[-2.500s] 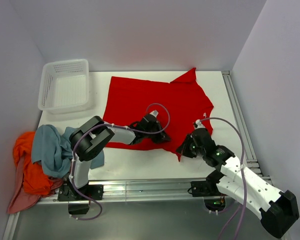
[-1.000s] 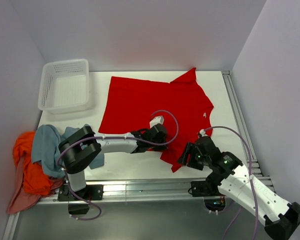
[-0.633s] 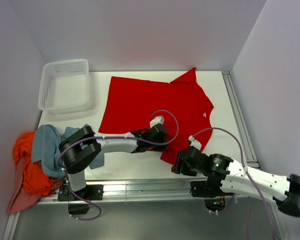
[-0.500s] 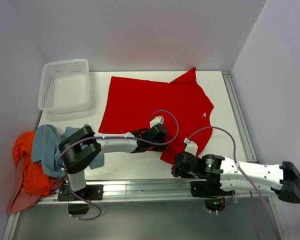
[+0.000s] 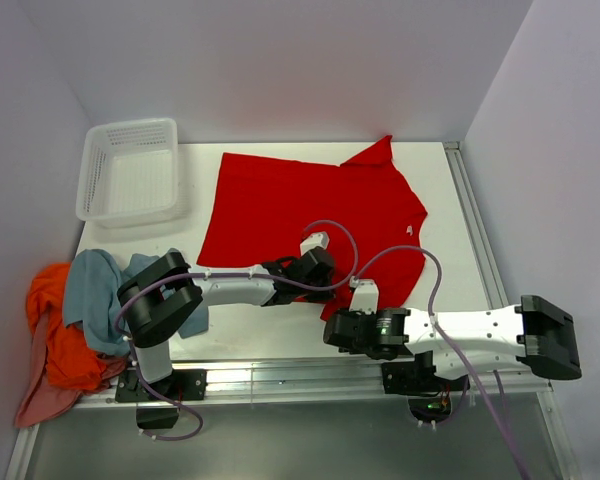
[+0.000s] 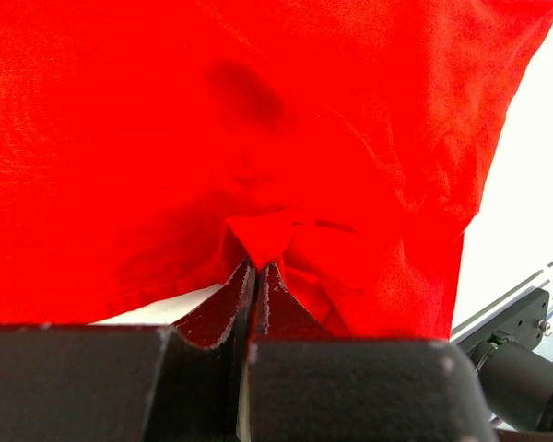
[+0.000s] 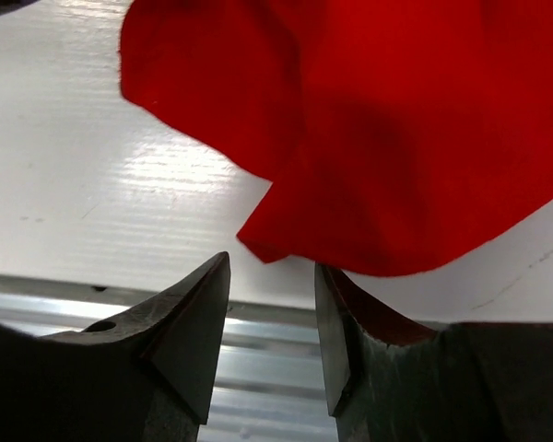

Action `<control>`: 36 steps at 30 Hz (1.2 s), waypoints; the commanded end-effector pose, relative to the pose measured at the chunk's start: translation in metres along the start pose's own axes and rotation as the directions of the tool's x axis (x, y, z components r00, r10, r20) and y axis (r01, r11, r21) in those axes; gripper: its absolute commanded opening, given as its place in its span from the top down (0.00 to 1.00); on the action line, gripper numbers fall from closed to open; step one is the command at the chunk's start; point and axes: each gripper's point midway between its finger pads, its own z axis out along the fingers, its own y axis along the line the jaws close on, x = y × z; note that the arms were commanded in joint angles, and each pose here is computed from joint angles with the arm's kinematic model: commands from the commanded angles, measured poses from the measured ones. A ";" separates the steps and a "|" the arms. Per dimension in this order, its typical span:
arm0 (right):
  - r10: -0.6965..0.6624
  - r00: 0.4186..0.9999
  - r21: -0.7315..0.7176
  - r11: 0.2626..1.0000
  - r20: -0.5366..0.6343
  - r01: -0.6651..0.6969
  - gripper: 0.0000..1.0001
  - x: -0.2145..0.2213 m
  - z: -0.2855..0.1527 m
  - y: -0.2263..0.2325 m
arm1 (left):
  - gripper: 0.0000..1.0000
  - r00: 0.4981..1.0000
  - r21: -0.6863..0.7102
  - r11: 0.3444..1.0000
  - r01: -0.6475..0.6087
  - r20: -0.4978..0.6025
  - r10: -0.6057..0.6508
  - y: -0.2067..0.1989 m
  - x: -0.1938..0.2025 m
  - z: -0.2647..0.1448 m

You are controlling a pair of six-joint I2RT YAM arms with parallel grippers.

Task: Roll the t-shirts
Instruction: Fold the tshirt

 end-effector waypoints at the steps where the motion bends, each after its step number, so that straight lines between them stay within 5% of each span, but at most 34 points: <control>1: -0.008 0.996 0.000 1.000 0.090 0.008 0.51 -0.018 0.002 0.011 | 0.98 1.000 0.048 0.999 0.007 0.003 -0.007 -0.012 -0.005 -0.001; 20: -0.088 0.994 0.083 0.993 0.060 0.083 0.61 -0.009 0.021 0.016 | 0.98 0.997 0.083 0.994 0.064 -0.045 -0.060 0.000 -0.004 0.008; 23: -0.097 0.994 0.103 0.991 0.052 0.091 0.70 -0.008 0.023 0.015 | 0.98 0.997 0.079 0.995 0.062 -0.049 -0.058 0.001 -0.003 0.009; 28: -0.073 0.996 0.088 0.994 0.051 0.068 0.99 -0.007 0.019 0.014 | 0.97 0.996 0.098 0.993 0.073 -0.050 -0.068 0.000 -0.004 0.007; 36: 0.010 1.000 -0.084 0.996 0.023 -0.008 1.00 -0.018 -0.026 0.024 | 0.97 0.997 0.094 0.993 0.070 -0.030 -0.067 0.001 -0.009 0.002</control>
